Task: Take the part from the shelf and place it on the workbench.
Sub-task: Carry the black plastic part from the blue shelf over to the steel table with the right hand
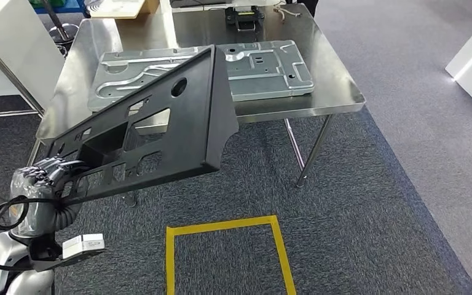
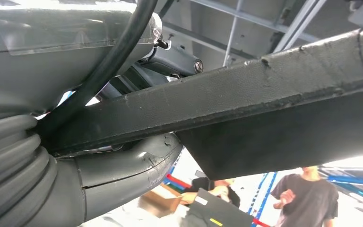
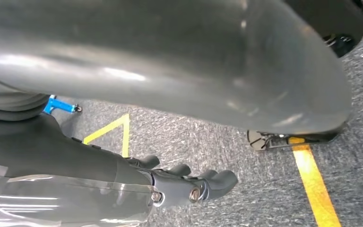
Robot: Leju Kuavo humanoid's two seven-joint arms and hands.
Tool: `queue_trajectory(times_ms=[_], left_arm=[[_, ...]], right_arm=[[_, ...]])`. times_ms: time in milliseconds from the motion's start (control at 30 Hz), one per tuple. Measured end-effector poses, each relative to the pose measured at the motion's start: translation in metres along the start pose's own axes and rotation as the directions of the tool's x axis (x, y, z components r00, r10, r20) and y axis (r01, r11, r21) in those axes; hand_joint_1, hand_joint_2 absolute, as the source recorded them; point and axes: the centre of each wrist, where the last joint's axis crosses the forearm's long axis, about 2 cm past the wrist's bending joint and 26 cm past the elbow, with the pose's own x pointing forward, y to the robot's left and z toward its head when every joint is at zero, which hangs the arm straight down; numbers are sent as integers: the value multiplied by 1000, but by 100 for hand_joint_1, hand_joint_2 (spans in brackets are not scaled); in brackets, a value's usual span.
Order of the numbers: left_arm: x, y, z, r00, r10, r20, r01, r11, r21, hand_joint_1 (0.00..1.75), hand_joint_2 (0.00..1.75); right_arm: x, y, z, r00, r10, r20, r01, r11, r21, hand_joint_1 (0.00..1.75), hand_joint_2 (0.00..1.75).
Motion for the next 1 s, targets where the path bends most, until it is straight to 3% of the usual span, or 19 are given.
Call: queue_trajectory(times_ms=[400,600,667,1000], left_arm=[[-6,0,-5,998,16,-55,-21,996,-86,175,175],[-43,1,-30,990,14,-139,-74,898,-433,175,175],[-57,2,-39,989,-6,-145,-67,865,-497,175,175],[-76,2,-45,988,-57,-145,-29,847,-531,175,175]], right_arm=[[-1,0,0,1000,-11,-8,11,1000,1,0,0],[-1,0,0,1000,-27,-7,27,1000,7,0,0],[-1,0,0,1000,-29,-6,29,1000,9,0,0],[-1,0,0,1000,-29,-6,29,999,18,0,0]])
